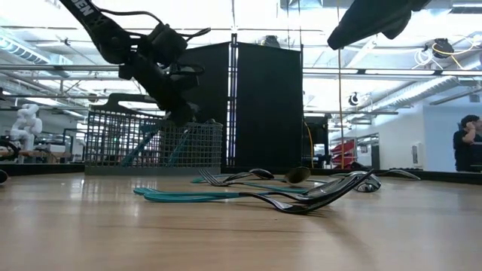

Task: Sort silverware
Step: Put the blue fork in the silverware rack

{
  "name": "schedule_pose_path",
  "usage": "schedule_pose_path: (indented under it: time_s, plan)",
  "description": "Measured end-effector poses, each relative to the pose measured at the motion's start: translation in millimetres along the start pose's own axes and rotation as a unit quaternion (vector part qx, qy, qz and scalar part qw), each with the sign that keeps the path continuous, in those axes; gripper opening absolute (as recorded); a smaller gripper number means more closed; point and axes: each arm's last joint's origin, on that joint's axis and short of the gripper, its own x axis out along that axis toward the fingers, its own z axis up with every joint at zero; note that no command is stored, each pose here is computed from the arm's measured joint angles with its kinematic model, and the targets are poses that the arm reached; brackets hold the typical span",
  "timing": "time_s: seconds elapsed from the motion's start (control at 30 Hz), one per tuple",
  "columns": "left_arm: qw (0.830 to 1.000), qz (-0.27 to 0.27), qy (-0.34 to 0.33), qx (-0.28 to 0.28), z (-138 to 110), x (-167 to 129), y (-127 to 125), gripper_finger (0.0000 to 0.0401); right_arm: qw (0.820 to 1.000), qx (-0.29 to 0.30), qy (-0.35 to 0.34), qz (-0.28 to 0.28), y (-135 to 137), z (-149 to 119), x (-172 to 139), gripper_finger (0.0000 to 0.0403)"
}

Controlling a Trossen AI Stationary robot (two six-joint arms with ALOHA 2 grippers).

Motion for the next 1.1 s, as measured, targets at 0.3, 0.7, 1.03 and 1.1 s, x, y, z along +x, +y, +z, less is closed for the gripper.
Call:
schedule_pose_path:
  time_s: [0.3, 0.7, 1.03, 1.1]
  plan:
    - [1.0, -0.008, 0.007, -0.004, -2, 1, -1, 0.0009, 1.0, 0.0, 0.0, 0.0, 0, 0, 0, 0.0]
    - [0.999, -0.001, -0.044, -0.03, 9, -32, 12, 0.0002, 1.0, 0.001, 0.0, 0.002, 0, 0, 0, 0.0]
    - [0.999, 0.027, -0.024, 0.034, 6, -50, 26, 0.0, 1.0, 0.004, -0.001, 0.004, 1, 1, 0, 0.0]
    - [0.999, 0.022, -0.011, 0.042, 4, -50, 25, 0.0, 1.0, 0.005, -0.003, 0.005, 1, 1, 0, 0.0]
